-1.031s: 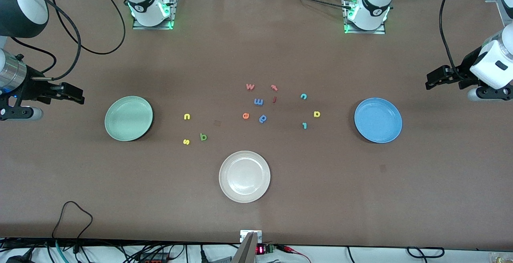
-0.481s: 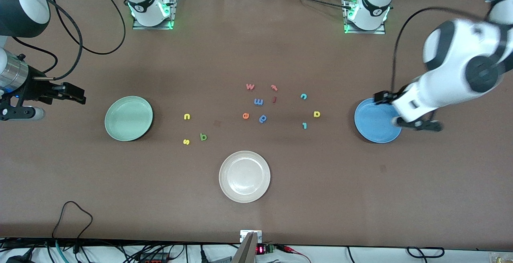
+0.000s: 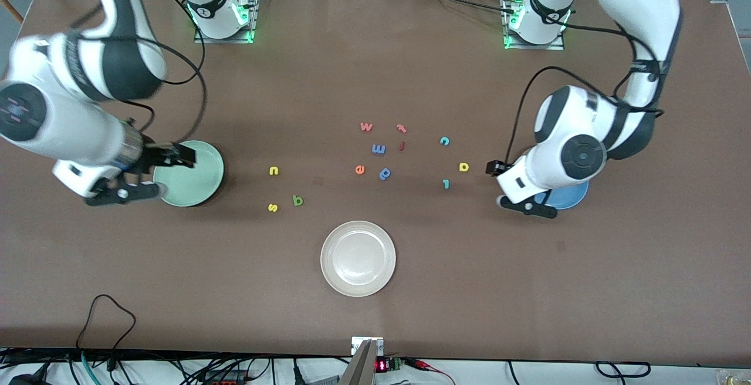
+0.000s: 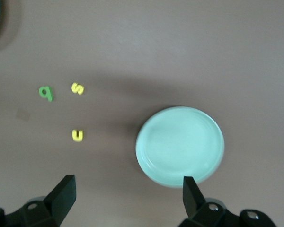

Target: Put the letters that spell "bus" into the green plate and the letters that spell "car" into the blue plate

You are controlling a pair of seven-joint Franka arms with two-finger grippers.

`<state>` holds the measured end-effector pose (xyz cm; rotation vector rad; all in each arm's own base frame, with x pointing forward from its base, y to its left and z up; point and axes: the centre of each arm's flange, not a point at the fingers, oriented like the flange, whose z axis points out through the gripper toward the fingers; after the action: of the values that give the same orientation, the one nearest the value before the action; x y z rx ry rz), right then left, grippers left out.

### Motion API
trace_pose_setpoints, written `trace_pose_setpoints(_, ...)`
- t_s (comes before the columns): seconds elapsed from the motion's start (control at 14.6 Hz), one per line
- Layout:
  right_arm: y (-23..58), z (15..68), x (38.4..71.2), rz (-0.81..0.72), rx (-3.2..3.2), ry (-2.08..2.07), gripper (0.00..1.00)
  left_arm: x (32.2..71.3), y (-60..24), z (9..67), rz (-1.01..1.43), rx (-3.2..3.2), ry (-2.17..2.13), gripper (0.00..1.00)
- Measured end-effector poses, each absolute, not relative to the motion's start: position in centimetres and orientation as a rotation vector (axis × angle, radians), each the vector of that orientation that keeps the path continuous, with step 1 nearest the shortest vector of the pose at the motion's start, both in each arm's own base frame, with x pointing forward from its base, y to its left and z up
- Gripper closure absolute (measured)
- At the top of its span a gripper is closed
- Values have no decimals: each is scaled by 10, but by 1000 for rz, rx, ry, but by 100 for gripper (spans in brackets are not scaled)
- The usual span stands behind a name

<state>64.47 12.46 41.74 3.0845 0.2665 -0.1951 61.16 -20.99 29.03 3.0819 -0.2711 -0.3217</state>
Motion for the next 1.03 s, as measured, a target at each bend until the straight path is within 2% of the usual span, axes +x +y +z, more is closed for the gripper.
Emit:
trace_pose_setpoints(0.14,144,379,647,-148,3086,262,0,604,-243,265,-314,3093,-219,19)
trace_pose_setpoints(0.21,151,364,645,-117,3089,257,0,600,-254,252,-320,3097,-195,19)
trace_pose_setpoints(0.27,158,351,643,-93,3093,245,0,598,-263,239,-321,3100,-170,24)
trace_pose_setpoints(0.34,164,341,640,-79,3095,226,0,596,-268,229,-316,3102,-148,33)
trace_pose_setpoints(0.55,183,313,638,-38,3101,172,0,595,-281,210,-280,3101,-88,38)
trace_pose_setpoints(0.82,205,267,636,-40,3097,169,3,589,-302,199,-233,3096,-56,40)
trace_pose_setpoints(0.96,217,249,631,-65,3089,187,22,588,-307,191,-220,3093,-52,43)
trace_pose_setpoints(1.03,221,245,629,-71,3087,187,25,587,-307,187,-222,3092,-49,44)
